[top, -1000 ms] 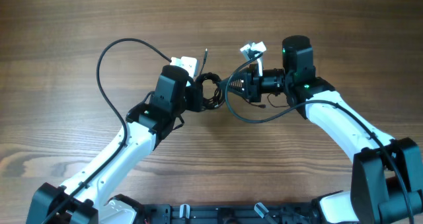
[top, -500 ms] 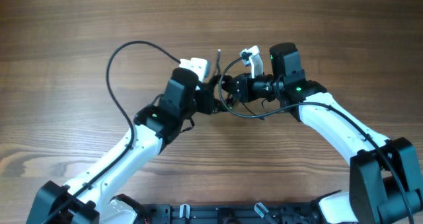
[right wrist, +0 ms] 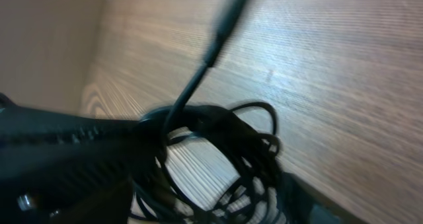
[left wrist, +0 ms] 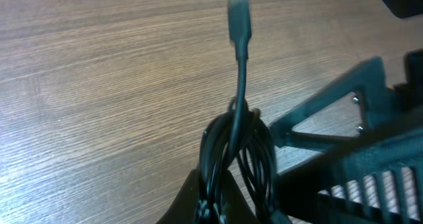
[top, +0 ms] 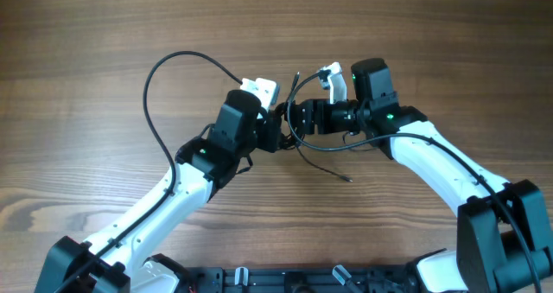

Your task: Untangle cables

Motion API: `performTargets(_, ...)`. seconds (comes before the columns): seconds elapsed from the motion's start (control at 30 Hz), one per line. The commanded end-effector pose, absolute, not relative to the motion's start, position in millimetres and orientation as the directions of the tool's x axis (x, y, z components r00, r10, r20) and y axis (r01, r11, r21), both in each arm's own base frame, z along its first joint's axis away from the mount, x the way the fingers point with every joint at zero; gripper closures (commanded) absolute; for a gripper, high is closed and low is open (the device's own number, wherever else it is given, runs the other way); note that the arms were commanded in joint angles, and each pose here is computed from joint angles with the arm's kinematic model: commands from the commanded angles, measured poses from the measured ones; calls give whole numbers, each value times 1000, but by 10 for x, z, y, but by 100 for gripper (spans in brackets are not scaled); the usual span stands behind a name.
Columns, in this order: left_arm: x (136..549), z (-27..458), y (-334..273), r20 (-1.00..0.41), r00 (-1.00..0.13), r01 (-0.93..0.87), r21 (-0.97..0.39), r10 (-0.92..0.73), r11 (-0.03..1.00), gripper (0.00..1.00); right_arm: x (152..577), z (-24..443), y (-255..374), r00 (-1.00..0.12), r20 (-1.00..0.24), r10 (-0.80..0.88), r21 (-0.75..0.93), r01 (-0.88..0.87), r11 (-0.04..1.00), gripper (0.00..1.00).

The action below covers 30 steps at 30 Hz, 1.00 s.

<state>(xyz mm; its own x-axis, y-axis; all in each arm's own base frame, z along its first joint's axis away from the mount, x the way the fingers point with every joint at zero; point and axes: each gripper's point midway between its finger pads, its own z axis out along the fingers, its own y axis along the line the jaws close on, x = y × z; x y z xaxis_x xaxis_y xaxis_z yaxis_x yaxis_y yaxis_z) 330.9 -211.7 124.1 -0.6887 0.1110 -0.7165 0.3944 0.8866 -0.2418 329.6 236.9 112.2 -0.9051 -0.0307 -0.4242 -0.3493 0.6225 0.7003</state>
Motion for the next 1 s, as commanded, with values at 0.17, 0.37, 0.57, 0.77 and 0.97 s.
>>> performTargets(0.17, 3554, 1168, -1550, -674, -737, 200, -293, -54, 935, 96, 2967, 815, 2135, -790, -505, -347, 526, -601, 602, 26)
performTargets(0.37, 3570, 1168, -1513, -668, -740, 174, -308, -82, 935, 96, 2679, 440, 2028, -735, -505, -453, 476, -675, 564, 24)
performTargets(0.57, 3570, 1168, -1513, -667, -740, 174, -308, -82, 935, 96, 2565, 170, 1932, -742, -489, -459, 452, -665, 594, 35)
performTargets(0.77, 3572, 1170, -1513, -668, -739, 174, -308, -82, 935, 96, 2499, -43, 1749, -813, -400, -423, 423, -573, 702, 57)
performTargets(0.97, 3573, 1171, -1513, -654, -746, 140, -338, -125, 931, 96, 2445, -70, 1793, -811, -384, -442, 411, -578, 705, 51)
